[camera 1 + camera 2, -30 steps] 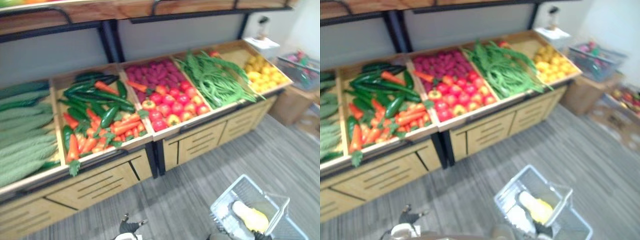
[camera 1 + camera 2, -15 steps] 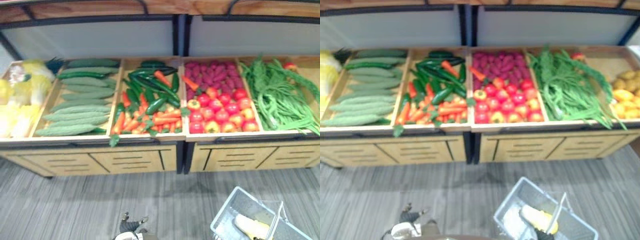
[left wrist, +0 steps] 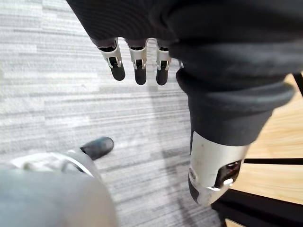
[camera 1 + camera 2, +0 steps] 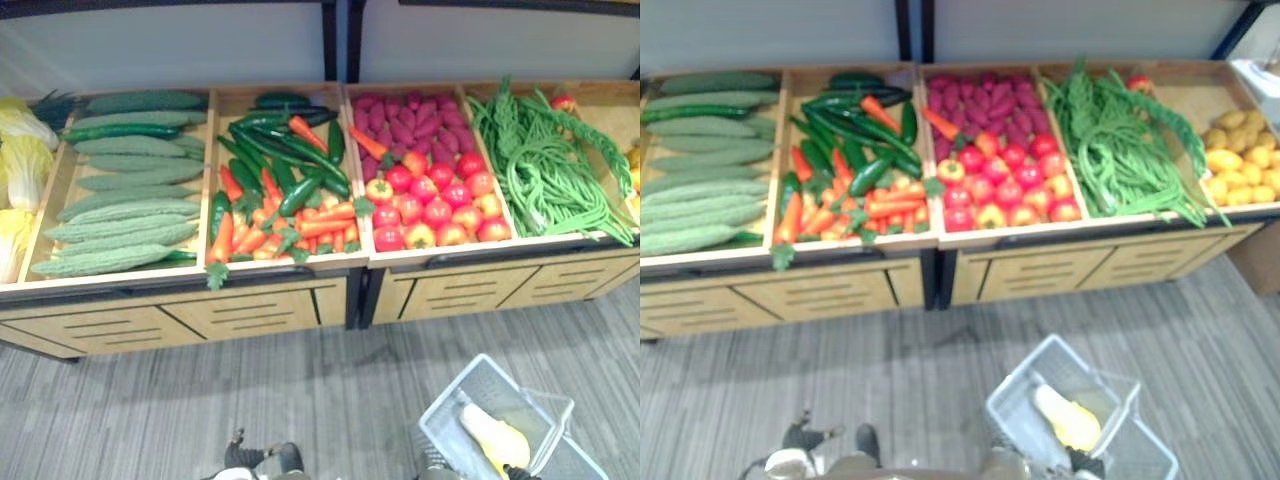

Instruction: Pick vegetable in the basket

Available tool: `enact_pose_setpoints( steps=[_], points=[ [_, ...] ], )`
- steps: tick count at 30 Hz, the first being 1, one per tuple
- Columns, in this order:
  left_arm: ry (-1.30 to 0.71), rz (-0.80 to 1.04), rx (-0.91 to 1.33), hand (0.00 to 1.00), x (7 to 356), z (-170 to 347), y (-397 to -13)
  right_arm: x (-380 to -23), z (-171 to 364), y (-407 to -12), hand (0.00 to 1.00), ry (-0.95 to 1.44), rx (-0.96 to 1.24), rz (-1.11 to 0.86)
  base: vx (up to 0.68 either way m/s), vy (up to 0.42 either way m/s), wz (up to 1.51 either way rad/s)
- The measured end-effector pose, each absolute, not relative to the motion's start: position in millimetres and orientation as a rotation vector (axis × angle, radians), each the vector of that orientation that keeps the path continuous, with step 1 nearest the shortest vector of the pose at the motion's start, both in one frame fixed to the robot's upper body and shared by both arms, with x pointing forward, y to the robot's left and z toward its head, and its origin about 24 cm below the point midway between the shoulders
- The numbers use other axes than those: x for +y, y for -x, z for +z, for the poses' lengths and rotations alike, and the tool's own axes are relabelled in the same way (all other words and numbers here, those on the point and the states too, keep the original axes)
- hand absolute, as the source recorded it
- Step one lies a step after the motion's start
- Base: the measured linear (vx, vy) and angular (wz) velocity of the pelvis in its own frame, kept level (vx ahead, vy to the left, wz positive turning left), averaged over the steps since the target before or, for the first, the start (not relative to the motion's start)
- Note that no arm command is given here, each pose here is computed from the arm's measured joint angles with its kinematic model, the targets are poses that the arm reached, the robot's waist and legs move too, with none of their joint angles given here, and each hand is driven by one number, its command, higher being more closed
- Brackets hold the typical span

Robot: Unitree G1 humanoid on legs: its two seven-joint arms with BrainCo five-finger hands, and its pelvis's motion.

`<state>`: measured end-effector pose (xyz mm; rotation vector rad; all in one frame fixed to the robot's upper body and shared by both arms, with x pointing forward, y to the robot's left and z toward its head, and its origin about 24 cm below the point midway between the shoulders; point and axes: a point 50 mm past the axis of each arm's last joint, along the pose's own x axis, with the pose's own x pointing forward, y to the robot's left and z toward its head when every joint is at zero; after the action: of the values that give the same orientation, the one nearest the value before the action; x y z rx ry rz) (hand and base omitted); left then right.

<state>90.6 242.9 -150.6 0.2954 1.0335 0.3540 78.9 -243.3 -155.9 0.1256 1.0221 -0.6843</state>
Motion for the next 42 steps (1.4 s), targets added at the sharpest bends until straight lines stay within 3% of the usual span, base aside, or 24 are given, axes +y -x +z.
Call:
enact_pose_setpoints(
  steps=[5, 11, 13, 17, 28, 32, 34, 42],
  points=[
    [-0.31, 0.367, 1.085, 0.0, 249, -153, -74, -245, -156, -78, 1.0, -0.099, 1.029, -0.675, 0.07, 0.075, 0.0],
    [-0.297, 0.393, 1.049, 0.0, 253, -149, -86, -236, -158, -81, 1.0, -0.102, 1.046, -0.612, 0.11, -0.163, 0.18],
    [-0.222, 0.371, 1.074, 0.0, 228, -157, -84, -248, -156, -78, 1.0, -0.097, 1.044, -0.648, 0.19, -0.124, 0.12],
    [-0.194, 0.396, 1.082, 0.0, 227, -158, -81, -248, -156, -78, 1.0, -0.095, 1.044, -0.648, 0.11, -0.069, 0.03],
    [-0.232, 0.47, 1.09, 0.0, 243, -155, -67, -243, -162, -56, 1.0, -0.103, 1.107, -0.657, 0.05, 0.03, 0.06],
    [-0.332, 0.654, 0.902, 0.0, 260, -133, -96, -244, -161, -50, 1.0, -0.088, 1.104, -0.681, 0.0, 0.005, 0.03],
    [-0.429, 0.763, 0.7, 0.0, 270, -106, -120, -246, -161, -43, 1.0, -0.076, 1.111, -0.711, 0.01, 0.003, 0.02],
    [-0.61, 0.849, 0.143, 0.0, 268, -19, -190, -249, -159, -42, 1.0, -0.029, 1.1, -0.715, 0.02, 0.004, -0.02]
  ],
)
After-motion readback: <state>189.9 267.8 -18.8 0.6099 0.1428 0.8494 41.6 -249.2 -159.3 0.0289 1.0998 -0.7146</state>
